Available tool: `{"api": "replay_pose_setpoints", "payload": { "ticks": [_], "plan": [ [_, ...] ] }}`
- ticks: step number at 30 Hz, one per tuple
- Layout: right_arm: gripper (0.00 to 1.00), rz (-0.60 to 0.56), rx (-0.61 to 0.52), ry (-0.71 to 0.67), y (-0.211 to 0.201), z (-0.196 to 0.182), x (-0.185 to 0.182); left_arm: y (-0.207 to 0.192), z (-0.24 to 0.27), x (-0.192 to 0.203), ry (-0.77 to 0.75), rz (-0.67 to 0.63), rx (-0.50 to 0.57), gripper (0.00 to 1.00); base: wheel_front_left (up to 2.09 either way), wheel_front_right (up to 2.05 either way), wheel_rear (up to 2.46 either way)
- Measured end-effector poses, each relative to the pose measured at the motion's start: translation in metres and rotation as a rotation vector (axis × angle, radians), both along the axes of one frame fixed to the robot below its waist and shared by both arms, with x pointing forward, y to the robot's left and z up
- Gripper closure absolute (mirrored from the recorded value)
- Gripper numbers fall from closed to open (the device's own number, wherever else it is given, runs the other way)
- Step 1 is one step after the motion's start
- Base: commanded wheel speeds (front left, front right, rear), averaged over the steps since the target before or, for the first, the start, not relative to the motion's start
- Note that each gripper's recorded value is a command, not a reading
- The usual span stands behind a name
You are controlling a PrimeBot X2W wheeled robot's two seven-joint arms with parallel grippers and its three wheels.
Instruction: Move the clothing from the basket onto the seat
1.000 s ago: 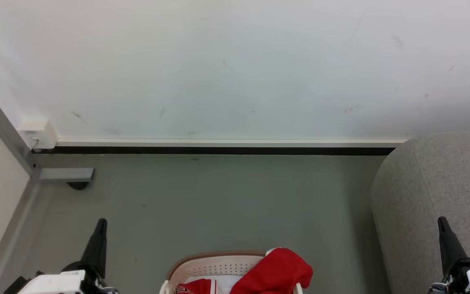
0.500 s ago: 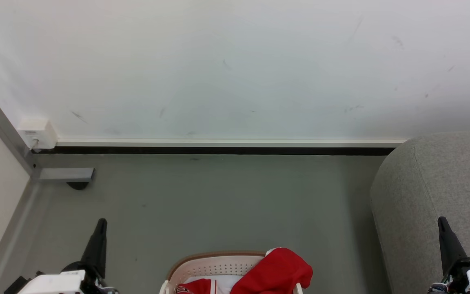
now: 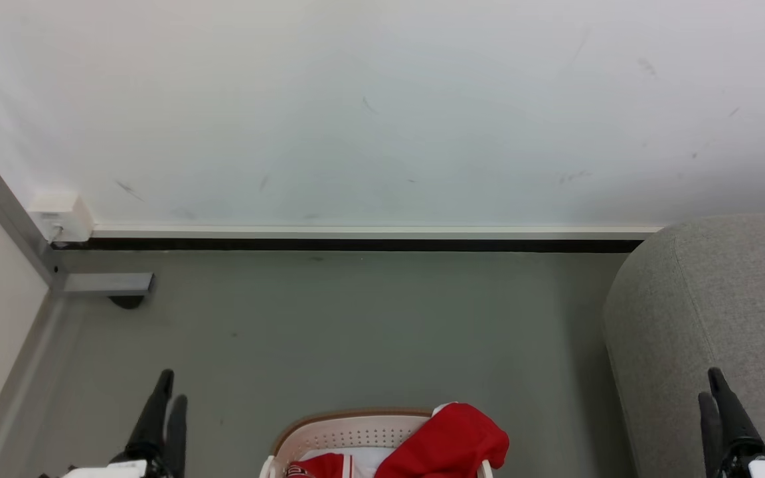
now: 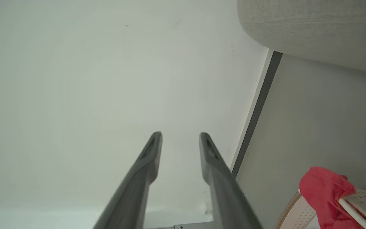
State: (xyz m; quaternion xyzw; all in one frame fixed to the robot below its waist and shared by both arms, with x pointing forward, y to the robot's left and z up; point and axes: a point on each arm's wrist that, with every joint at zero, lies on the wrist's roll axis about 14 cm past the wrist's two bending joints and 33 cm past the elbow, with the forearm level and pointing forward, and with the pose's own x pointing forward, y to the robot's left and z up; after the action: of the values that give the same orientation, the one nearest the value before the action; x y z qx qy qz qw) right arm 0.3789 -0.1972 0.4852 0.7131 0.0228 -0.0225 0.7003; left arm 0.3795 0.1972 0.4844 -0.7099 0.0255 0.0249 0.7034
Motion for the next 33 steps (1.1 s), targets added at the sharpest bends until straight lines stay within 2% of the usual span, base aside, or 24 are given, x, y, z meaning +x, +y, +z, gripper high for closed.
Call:
{"api": "replay_pose_setpoints", "payload": {
  "ticks": [3,9,16,25,33],
  "plan": [
    [0.00,-0.002,0.008,0.020,0.003,-0.007,-0.004,-0.001,-0.007,-0.004,0.022,0.006,-0.003,0.00,0.00,0.00,0.00],
    [0.00,0.003,0.004,-0.008,0.010,0.002,-0.002,-0.001,0.002,-0.002,-0.005,0.022,0.006,0.00,0.00,0.00,0.00],
    [0.00,0.009,-0.051,-0.038,0.015,0.012,0.001,0.000,0.011,-0.001,-0.033,0.033,0.073,0.00,0.00,0.00,0.00],
    [0.00,0.020,-0.210,-0.081,0.021,0.026,0.003,-0.002,0.024,0.000,-0.069,0.030,0.249,0.00,0.00,0.00,0.00],
    [0.00,0.029,-0.363,-0.106,0.027,0.032,0.002,-0.008,0.032,-0.001,-0.083,0.017,0.456,0.00,0.00,0.00,0.00]
  ]
}}
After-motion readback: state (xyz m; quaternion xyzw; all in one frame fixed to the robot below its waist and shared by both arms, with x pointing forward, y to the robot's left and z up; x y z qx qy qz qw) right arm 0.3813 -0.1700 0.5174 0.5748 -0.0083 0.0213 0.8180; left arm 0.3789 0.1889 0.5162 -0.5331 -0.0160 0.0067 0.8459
